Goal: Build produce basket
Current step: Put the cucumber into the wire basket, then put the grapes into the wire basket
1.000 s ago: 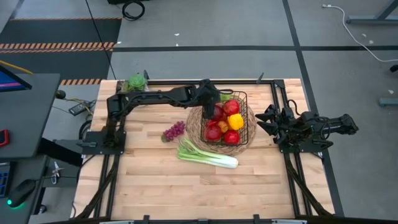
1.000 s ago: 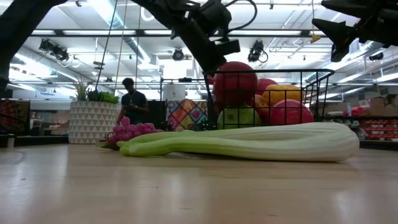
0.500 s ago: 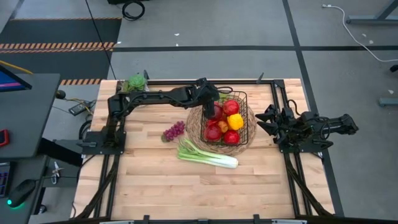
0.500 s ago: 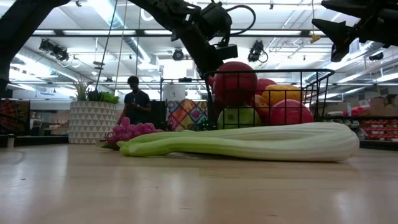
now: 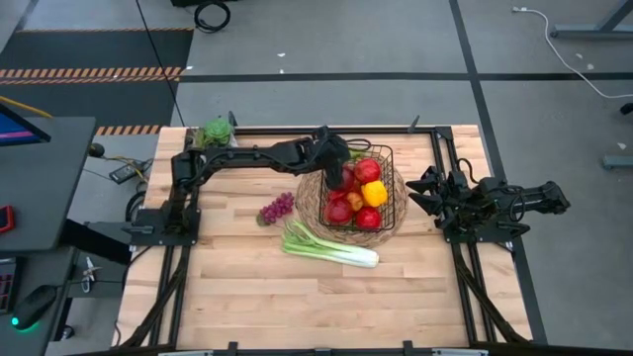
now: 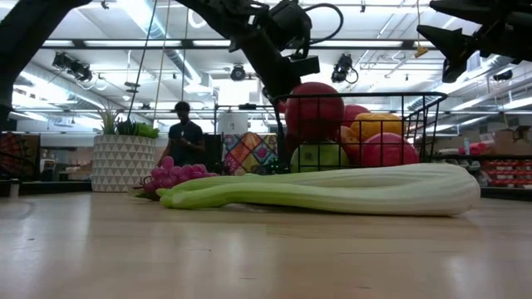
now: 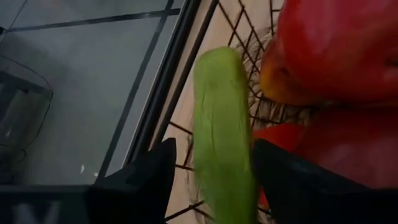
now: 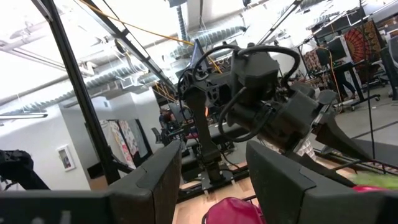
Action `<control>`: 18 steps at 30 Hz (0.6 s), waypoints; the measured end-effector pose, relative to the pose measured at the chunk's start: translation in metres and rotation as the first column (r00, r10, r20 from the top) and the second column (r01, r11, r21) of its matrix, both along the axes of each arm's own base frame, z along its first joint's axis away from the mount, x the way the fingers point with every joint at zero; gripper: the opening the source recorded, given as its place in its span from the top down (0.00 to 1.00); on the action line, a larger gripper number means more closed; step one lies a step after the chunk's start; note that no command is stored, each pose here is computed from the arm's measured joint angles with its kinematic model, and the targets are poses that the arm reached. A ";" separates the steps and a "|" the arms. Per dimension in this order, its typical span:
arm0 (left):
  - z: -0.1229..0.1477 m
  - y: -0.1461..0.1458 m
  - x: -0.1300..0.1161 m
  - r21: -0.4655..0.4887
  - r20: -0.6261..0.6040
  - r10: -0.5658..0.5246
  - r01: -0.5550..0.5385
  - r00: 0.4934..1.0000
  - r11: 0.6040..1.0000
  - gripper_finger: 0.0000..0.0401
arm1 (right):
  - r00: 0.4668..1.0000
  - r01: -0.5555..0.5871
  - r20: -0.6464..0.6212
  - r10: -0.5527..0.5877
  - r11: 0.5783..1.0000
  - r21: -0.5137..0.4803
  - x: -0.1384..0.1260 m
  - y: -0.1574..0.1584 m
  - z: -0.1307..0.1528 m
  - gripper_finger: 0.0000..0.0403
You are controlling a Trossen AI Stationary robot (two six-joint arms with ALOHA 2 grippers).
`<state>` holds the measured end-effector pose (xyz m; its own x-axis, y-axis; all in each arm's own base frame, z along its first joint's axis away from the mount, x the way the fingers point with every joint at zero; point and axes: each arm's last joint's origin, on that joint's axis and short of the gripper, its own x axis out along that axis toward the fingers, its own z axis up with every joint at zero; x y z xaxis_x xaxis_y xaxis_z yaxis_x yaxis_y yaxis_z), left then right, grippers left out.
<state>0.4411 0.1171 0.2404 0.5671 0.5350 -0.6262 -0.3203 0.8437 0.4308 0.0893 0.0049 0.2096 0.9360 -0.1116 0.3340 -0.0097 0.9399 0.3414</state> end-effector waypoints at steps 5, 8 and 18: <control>0.002 -0.003 0.001 -0.040 0.020 -0.065 0.066 0.998 0.997 0.41 | 1.000 0.000 0.000 0.000 1.000 0.000 0.000 0.000 0.000 0.53; 0.003 -0.003 0.002 -0.047 0.036 -0.071 0.073 0.997 0.996 0.36 | 1.000 0.000 0.000 0.000 1.000 0.000 0.000 0.000 0.000 0.53; 0.030 -0.024 -0.008 0.017 -0.004 -0.172 0.172 0.985 0.985 0.12 | 1.000 -0.001 0.000 0.001 1.000 0.000 0.000 0.000 0.000 0.53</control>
<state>0.4332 0.0930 0.2702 0.6499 0.4407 -0.6192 -0.1702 0.8784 0.4465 0.0893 0.0050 0.2096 0.9359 -0.1110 0.3343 -0.0104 0.9399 0.3413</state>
